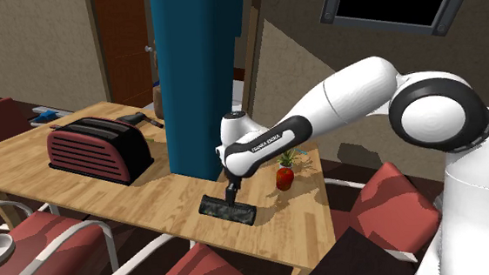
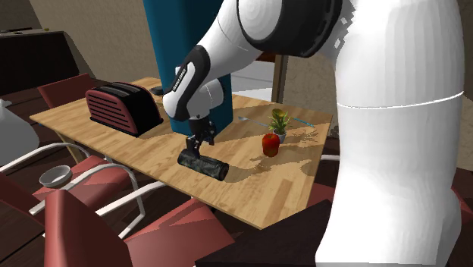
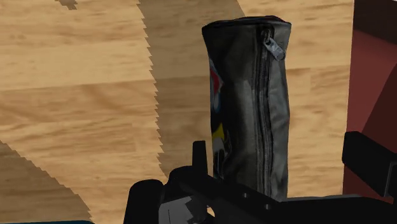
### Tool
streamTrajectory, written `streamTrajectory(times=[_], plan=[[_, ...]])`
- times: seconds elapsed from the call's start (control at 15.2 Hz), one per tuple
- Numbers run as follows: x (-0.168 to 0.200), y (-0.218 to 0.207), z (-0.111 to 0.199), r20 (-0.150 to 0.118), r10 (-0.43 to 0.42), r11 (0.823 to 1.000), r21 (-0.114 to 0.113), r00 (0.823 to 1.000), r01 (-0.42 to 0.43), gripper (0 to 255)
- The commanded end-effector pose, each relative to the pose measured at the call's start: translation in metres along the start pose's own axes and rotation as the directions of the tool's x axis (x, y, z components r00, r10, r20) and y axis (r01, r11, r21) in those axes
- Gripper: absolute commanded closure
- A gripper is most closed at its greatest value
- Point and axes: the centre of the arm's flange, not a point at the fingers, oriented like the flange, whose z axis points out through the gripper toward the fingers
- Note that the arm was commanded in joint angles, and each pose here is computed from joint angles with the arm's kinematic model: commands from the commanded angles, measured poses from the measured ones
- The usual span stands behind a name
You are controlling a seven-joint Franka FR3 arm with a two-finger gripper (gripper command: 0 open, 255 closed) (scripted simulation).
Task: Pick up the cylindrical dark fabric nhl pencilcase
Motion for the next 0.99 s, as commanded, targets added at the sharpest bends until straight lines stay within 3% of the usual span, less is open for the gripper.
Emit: streamTrajectory(times=[0.0, 0.59, 0.66, 0.92], plan=[[0.014, -0.002, 0.015, 0.004, -0.031, 1.000, -0.007, 1.000, 0.031, 0], [0.017, -0.003, 0.055, 0.004, -0.031, 1.000, -0.007, 1.000, 0.031, 0], [0.017, -0.003, 0.055, 0.004, -0.031, 1.000, -0.007, 1.000, 0.031, 255], [0.017, -0.003, 0.055, 0.004, -0.031, 1.000, -0.007, 1.000, 0.031, 255]])
